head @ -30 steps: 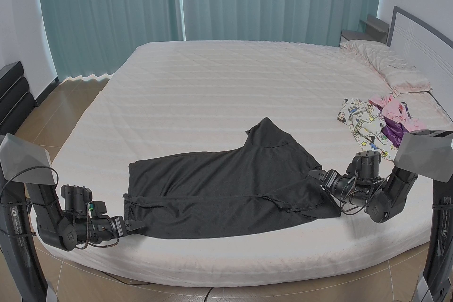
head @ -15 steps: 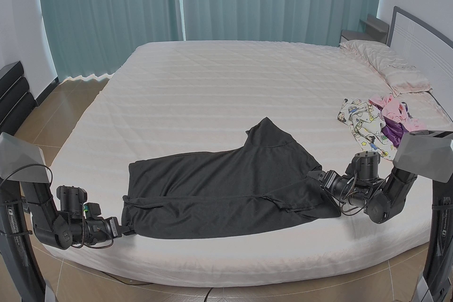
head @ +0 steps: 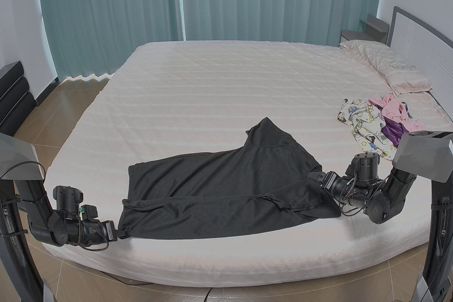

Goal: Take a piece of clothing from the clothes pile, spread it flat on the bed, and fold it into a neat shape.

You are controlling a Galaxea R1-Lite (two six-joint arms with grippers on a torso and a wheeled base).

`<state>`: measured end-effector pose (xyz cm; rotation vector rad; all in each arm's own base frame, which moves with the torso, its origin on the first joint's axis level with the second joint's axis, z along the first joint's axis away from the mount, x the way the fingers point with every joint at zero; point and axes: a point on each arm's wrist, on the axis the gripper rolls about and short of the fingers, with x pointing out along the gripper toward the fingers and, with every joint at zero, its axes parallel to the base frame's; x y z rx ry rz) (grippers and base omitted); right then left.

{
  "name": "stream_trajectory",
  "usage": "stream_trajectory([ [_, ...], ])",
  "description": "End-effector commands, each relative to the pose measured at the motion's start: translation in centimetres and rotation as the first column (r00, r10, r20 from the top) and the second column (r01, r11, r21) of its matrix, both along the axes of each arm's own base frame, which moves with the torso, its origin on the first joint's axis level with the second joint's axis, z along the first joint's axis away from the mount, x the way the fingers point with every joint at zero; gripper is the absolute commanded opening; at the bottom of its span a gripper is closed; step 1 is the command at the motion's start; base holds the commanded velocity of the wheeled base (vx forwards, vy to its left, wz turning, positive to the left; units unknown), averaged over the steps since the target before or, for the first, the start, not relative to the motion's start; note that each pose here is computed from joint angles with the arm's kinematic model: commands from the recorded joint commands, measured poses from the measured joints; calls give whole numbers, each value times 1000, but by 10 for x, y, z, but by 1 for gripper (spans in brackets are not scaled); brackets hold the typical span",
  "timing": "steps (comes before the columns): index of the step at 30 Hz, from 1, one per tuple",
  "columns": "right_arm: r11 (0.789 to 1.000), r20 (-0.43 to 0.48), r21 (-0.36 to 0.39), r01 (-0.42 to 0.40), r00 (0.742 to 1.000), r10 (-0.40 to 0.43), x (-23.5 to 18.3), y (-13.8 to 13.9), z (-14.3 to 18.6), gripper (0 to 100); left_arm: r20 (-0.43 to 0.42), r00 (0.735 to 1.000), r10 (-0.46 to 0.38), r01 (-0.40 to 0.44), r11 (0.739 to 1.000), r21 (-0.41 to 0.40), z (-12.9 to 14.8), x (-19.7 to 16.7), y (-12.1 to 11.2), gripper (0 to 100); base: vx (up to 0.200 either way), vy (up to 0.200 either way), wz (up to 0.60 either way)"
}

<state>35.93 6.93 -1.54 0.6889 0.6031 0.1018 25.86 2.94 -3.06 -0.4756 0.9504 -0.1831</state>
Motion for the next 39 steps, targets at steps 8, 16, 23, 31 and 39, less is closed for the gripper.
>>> stream_trajectory([
  [8,1000,-3,0,0,1000,0,0,0,-1,100,7,1000,24,-24,1000,2,0,2,7,100,0,0,0],
  [16,1000,7,0,3,1000,-3,2,0,1,100,85,982,166,-155,981,-117,27,25,11,100,0,0,0],
  [23,1000,6,-2,2,1000,-2,2,1,0,100,107,939,325,-282,913,-296,52,58,-12,100,0,0,0],
  [31,1000,3,-2,2,1000,-2,1,1,-1,100,125,881,456,-418,874,-249,47,76,-26,100,0,0,0],
  [39,1000,4,-4,5,1000,-5,2,1,-2,100,99,844,528,-477,821,-313,57,77,-50,100,0,0,0],
])
